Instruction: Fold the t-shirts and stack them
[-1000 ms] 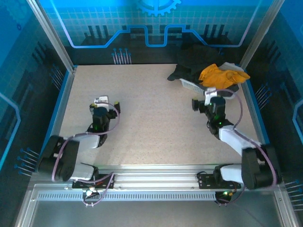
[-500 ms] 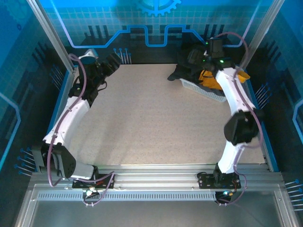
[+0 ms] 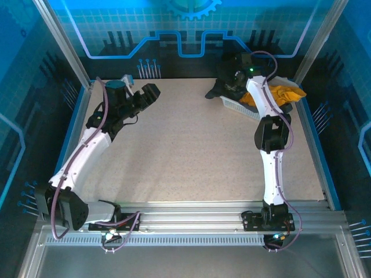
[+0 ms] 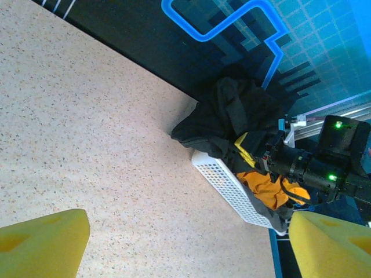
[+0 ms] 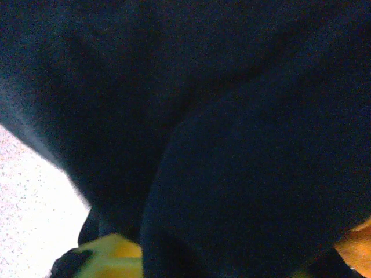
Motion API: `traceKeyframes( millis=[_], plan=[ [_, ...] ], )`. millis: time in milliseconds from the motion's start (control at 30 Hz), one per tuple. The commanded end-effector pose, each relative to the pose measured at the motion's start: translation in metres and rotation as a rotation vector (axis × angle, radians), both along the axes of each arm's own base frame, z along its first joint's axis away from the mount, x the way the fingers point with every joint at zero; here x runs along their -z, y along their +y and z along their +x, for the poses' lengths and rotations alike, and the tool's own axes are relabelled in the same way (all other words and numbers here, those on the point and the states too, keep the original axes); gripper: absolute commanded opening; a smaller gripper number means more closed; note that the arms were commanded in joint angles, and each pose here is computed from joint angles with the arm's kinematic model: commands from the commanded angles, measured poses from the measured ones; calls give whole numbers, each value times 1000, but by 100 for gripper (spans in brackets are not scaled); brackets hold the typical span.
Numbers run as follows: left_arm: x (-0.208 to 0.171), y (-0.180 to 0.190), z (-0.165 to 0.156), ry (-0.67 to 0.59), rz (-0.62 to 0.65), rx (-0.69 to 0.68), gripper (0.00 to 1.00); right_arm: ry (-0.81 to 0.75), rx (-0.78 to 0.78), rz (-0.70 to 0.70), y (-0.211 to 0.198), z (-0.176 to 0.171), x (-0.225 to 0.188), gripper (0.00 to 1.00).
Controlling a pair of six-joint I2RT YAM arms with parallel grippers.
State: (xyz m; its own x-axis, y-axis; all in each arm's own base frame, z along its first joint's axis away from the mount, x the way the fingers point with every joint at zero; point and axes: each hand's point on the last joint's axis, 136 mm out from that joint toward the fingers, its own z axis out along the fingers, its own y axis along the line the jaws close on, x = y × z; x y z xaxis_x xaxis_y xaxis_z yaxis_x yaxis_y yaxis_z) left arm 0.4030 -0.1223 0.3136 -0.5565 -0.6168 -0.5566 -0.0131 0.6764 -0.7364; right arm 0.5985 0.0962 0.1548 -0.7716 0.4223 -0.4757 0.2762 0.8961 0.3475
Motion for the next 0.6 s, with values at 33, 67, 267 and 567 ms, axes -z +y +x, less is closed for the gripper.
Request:
traceKeyframes(
  millis=[33, 67, 267, 567],
  plan=[
    [0, -1, -16, 15, -16, 15, 88, -271, -12, -84, 4, -8, -122, 0],
    [2, -1, -16, 18, -19, 14, 88, -317, 5, -106, -1, -13, -145, 0],
    [12, -3, -12, 36, -44, 9, 87, -607, -13, -90, -10, -48, -276, 0],
    [14, 1, -2, 50, -25, -25, 86, -1046, -174, 11, 17, -144, -445, 0]
  ],
)
